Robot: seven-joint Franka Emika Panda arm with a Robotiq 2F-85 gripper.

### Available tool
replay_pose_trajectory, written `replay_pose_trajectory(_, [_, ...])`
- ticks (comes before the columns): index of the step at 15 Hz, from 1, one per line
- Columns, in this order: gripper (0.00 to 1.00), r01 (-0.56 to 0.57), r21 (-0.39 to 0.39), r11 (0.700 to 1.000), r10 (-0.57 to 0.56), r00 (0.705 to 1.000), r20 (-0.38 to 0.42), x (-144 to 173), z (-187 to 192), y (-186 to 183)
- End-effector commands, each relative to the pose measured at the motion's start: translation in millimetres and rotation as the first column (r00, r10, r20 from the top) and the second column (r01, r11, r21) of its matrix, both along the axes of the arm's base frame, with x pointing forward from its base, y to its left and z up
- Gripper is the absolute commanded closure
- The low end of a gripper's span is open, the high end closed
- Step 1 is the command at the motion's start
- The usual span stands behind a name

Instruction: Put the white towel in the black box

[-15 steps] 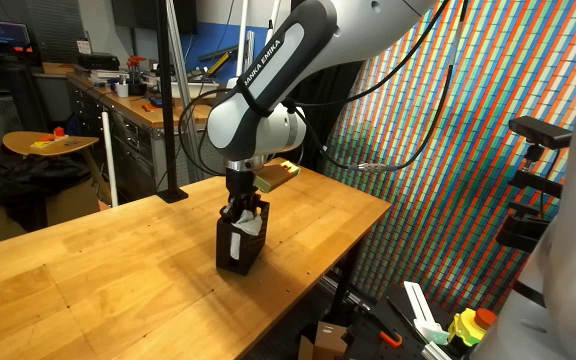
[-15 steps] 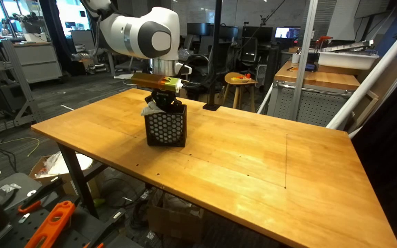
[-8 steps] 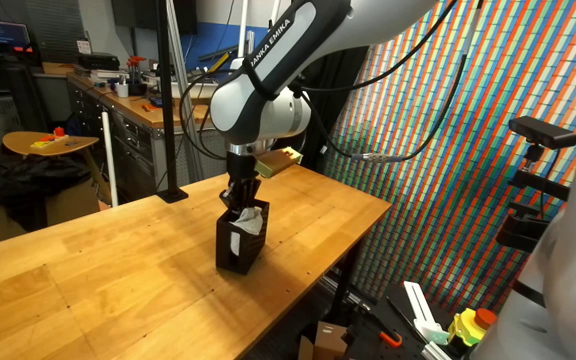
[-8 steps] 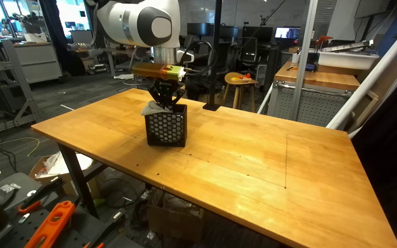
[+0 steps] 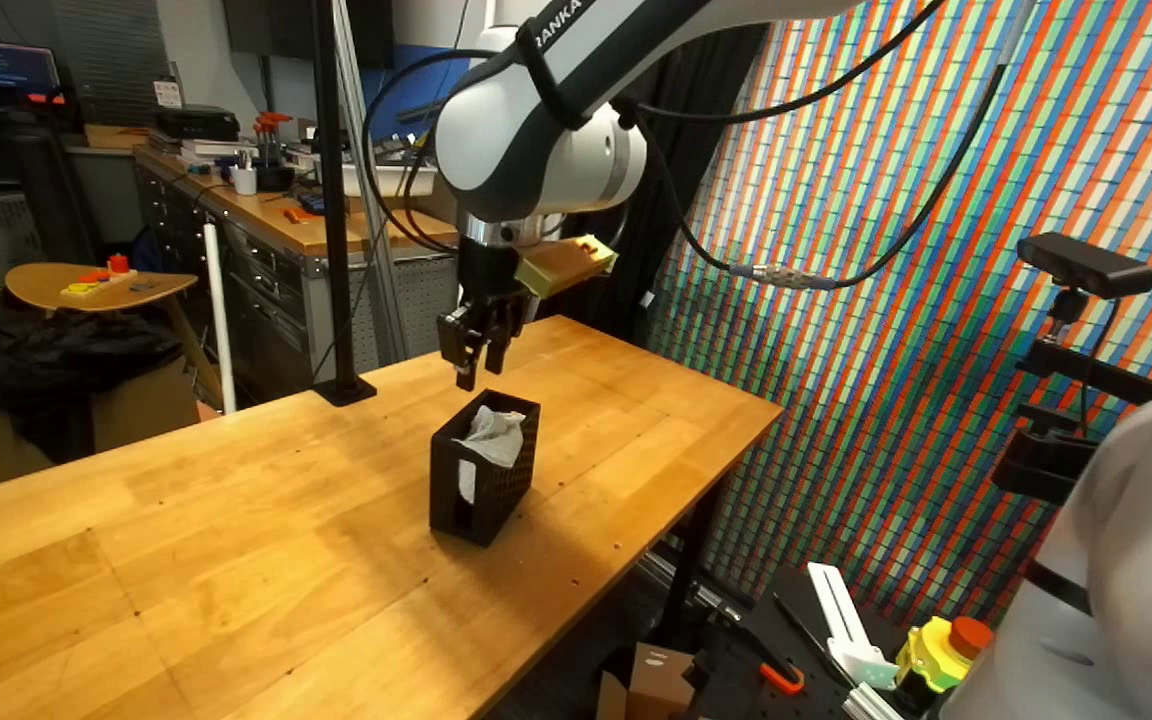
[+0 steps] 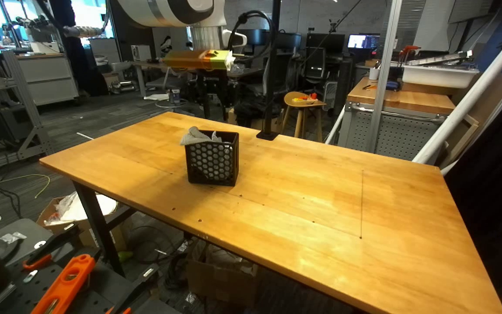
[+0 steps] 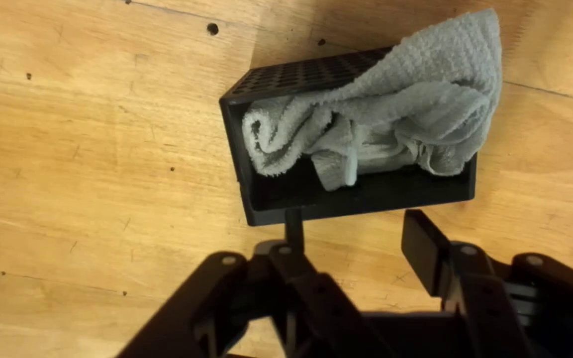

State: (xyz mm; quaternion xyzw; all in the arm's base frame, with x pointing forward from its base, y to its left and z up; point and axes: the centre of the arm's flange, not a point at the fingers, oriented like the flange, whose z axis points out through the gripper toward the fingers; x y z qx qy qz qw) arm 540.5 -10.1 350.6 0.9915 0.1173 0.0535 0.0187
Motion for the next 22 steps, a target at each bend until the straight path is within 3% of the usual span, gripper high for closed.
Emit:
replay_pose_trajectory(1, [0.12,0.022,-0.016,1.0,-0.022,0.999,0.029,-14,26,10])
replay_pose_trajectory(3, [0.0,0.034,-0.013,0.999,-0.034,0.999,0.04,-20,32,14])
replay_pose_trajectory(4, [0.0,0.038,-0.011,0.999,-0.038,0.998,0.043,-23,34,16])
replay_pose_trajectory(5, [0.16,0.045,-0.012,0.999,-0.044,0.998,0.049,-27,36,18])
replay_pose_trajectory(7, [0.14,0.058,-0.007,0.998,-0.058,0.997,0.055,-35,39,22])
replay_pose_trajectory(8, [0.21,0.066,-0.006,0.998,-0.065,0.996,0.058,-38,39,24])
replay_pose_trajectory(9, [0.38,0.074,-0.005,0.997,-0.073,0.996,0.057,-42,39,27])
replay_pose_trajectory(10, [0.38,0.081,-0.002,0.997,-0.081,0.995,0.057,-46,37,30])
replay_pose_trajectory(12, [0.52,0.095,0.004,0.995,-0.095,0.994,0.051,-53,34,37])
replay_pose_trajectory(13, [0.37,0.102,0.005,0.995,-0.103,0.994,0.046,-56,31,41])
replay_pose_trajectory(19, [0.22,0.132,0.018,0.991,-0.133,0.991,0.014,-70,12,45])
replay_pose_trajectory(22, [0.38,0.137,0.021,0.99,-0.137,0.991,0.001,-73,2,40])
